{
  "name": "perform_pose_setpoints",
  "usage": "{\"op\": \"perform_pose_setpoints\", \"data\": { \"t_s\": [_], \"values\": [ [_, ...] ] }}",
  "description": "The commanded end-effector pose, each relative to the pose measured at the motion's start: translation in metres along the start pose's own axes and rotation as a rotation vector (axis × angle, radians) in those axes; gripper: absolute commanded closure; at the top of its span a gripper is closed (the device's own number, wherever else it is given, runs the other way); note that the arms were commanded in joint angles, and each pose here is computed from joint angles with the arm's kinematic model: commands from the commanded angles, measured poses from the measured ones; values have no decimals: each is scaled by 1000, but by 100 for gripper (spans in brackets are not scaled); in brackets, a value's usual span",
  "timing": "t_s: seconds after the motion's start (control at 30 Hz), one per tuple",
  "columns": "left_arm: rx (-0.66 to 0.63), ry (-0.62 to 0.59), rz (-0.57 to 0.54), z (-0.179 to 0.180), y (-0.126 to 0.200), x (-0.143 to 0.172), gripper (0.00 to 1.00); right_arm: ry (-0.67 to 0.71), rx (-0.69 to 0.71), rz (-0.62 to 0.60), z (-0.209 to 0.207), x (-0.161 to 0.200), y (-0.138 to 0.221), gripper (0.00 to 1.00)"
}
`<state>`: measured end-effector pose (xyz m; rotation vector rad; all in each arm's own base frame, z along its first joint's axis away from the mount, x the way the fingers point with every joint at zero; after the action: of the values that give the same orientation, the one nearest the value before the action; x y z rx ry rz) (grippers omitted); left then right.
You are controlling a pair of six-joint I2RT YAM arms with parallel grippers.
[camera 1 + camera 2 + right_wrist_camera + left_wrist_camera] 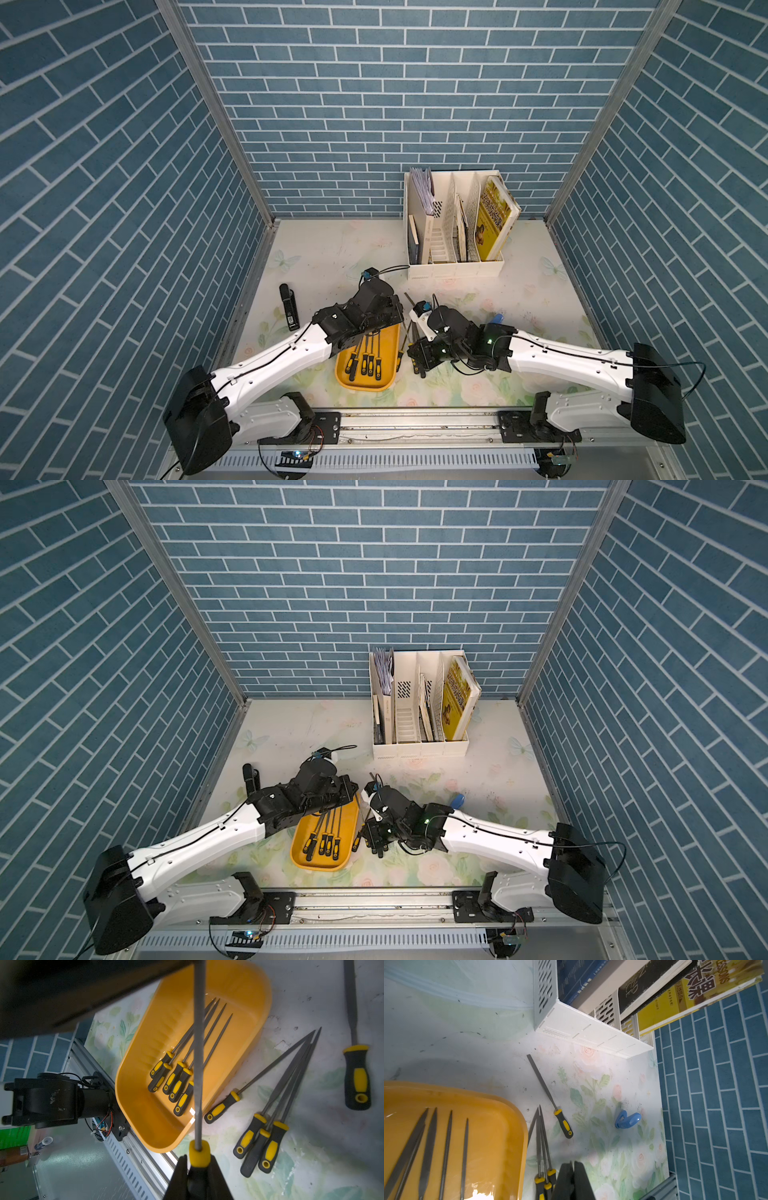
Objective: Put the file tool into the storage box
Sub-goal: Place the file tool in the storage box.
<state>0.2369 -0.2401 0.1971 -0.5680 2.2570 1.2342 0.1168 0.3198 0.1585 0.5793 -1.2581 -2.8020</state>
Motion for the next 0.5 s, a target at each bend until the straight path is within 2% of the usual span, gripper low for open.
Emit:
{"op": "perform_pose_setpoints", "data": {
  "t_s": [0.0,0.1,0.2,0.27,0.37,0.47],
  "values": [
    [-123,-58,28,26,0,11,100,7,-54,-10,13,-3,1,97],
    [-147,-78,21,33,10,8,100,31,-44,-19,15,-6,5,83],
    [-180,-103,16,44,20,-1,100,51,-22,-42,16,-12,15,43],
    [-208,-136,22,53,28,-9,100,57,9,-62,11,-16,23,28],
    [-282,-217,64,71,36,-18,100,42,48,-76,-4,-20,34,17],
    [-385,-305,132,91,35,-20,100,2,72,-83,-25,-21,41,16]
  ]
}}
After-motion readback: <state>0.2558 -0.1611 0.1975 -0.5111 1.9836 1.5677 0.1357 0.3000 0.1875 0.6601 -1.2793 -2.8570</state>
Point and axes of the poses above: each gripper's point midway between its finger pads, its own y axis back along the fingers, its own z axis along the line the jaws close on, x = y × z, the point moved 3 cm from there along y, back along the fingers, and after that the axes turned 15 degrees about -y, right-handed, at the moved point
